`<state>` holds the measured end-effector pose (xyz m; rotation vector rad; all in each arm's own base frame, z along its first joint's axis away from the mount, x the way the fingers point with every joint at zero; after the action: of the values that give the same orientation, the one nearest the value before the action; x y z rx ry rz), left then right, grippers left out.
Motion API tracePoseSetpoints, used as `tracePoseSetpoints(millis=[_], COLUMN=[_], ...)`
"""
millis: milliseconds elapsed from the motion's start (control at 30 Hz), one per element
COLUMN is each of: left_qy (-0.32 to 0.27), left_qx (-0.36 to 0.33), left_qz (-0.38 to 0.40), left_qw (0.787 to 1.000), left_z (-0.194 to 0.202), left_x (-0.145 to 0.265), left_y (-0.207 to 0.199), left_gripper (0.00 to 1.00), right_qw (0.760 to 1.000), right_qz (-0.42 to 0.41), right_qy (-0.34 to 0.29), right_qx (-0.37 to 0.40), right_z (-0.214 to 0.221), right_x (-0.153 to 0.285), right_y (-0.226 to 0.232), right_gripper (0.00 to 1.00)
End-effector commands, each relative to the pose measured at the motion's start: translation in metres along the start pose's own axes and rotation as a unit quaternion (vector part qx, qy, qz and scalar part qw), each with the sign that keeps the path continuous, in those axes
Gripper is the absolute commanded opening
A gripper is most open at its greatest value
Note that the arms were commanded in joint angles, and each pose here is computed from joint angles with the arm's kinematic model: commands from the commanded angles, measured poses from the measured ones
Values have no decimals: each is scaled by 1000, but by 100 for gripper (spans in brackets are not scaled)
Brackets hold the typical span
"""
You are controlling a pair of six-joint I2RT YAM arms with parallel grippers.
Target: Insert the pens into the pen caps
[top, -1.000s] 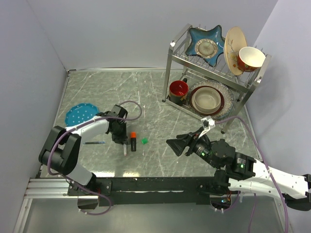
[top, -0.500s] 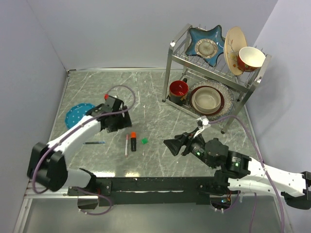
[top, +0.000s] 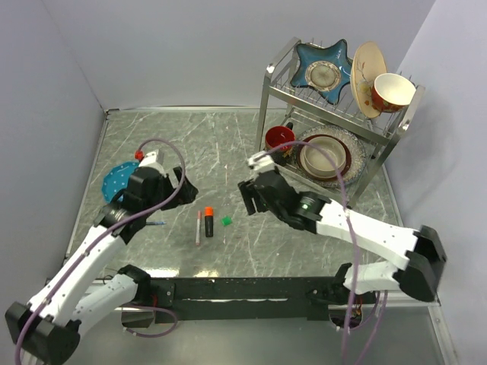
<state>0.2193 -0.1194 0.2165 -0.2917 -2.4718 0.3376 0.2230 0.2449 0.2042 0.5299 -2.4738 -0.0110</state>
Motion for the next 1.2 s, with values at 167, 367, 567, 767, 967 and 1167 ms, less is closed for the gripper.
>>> tracePoseSetpoints(millis=[167,367,567,767,967,1167], left_qy=[-131,-121,-105,-108,-146,-169], left_qx=[-42,-60,-68,-68,-61,-55], left_qz=[140,164,158,174,161,157], left_qw=[981,977,979,977,974,972], left_z=[-13,-7,-7,-6,-14,-18], left_x=[51,58,54,57,69,78], left_y=[-24,-35,-36,-39,-33,-30], left_gripper=[99,100,99,99,99,99], right_qw=[925,889,872,869,864,853], right_qz=[14,-42,-13,-6,-11,-3], right_qy=[184,259,330,341,375,398], right_qx=[333,375,363,358,336,338], right_z=[33,95,129,130,136,139], right_x=[0,9,15,20,18,14], right_y=[-77,-117,-158,-178,-187,-198], right_gripper=[76,69,63,55,55,55])
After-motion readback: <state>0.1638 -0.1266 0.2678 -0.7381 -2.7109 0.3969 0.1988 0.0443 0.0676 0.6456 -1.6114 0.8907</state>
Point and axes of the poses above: each gripper's point midway between its finger pads, its own x axis back along the fingers, its own y axis along the line the jaws close on, z = x × y, the point moved 4 cm from there along x, back along the fingers, and after that the axes turned 11 degrees about -x, right-handed, at the moved point
